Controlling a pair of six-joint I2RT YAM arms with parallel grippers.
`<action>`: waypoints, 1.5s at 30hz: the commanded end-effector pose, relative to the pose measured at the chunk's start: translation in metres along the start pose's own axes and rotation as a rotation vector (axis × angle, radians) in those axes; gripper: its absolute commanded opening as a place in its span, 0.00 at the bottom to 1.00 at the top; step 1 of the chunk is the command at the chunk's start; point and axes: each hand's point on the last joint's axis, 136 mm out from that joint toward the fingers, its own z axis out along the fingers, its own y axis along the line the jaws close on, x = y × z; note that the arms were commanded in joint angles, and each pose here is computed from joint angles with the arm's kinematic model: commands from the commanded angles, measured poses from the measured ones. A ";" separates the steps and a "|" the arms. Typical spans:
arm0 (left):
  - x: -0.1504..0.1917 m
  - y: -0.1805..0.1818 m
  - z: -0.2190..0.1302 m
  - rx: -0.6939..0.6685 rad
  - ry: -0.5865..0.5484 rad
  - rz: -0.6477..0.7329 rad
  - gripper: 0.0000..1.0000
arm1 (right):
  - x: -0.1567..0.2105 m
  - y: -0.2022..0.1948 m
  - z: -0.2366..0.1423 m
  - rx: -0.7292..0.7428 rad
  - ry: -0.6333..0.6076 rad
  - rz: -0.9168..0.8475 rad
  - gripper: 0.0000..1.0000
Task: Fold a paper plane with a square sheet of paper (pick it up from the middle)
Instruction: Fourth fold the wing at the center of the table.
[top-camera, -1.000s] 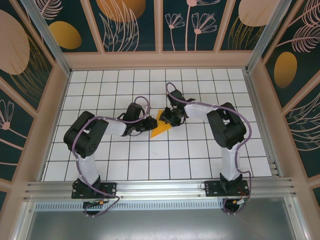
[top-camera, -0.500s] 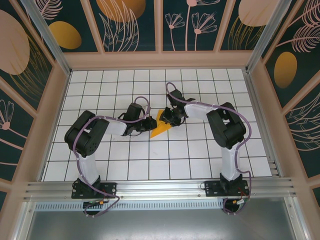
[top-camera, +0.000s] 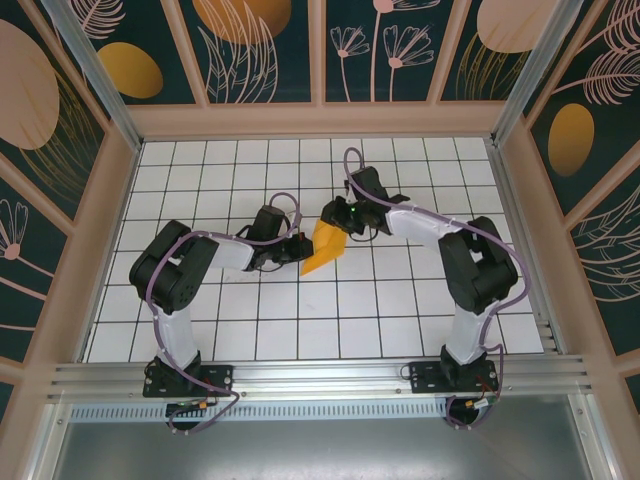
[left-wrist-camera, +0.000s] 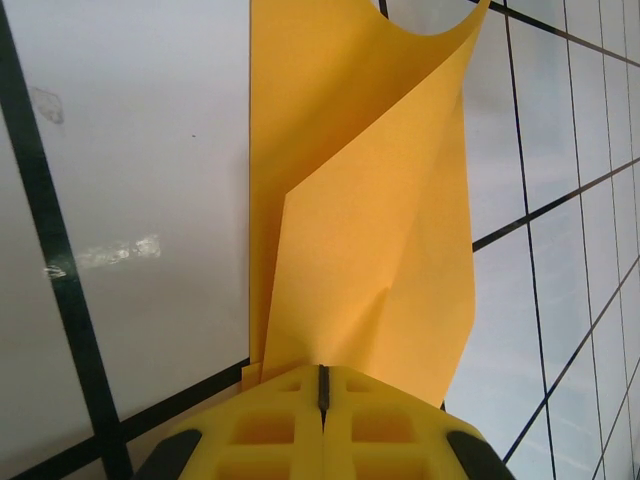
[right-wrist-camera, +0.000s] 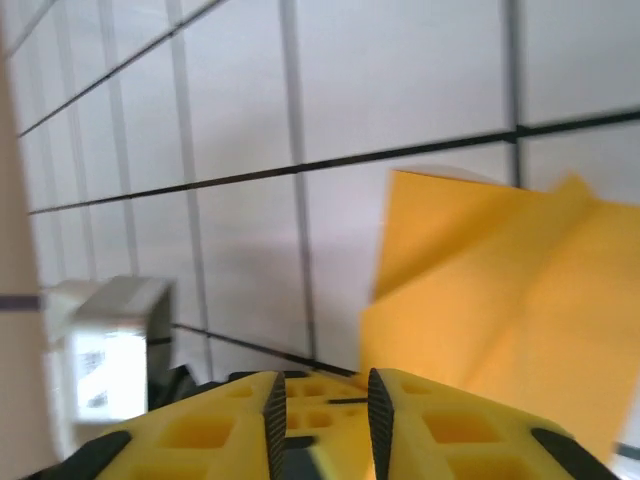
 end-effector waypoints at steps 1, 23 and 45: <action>0.030 0.037 0.007 -0.121 0.097 -0.046 0.03 | 0.019 -0.001 0.015 -0.079 0.072 -0.042 0.18; 0.035 0.046 0.008 -0.163 0.122 -0.047 0.00 | 0.055 -0.074 0.053 0.028 0.209 -0.045 0.00; 0.048 0.063 0.009 -0.223 0.180 -0.035 0.00 | 0.031 -0.057 0.059 -0.056 0.178 -0.110 0.01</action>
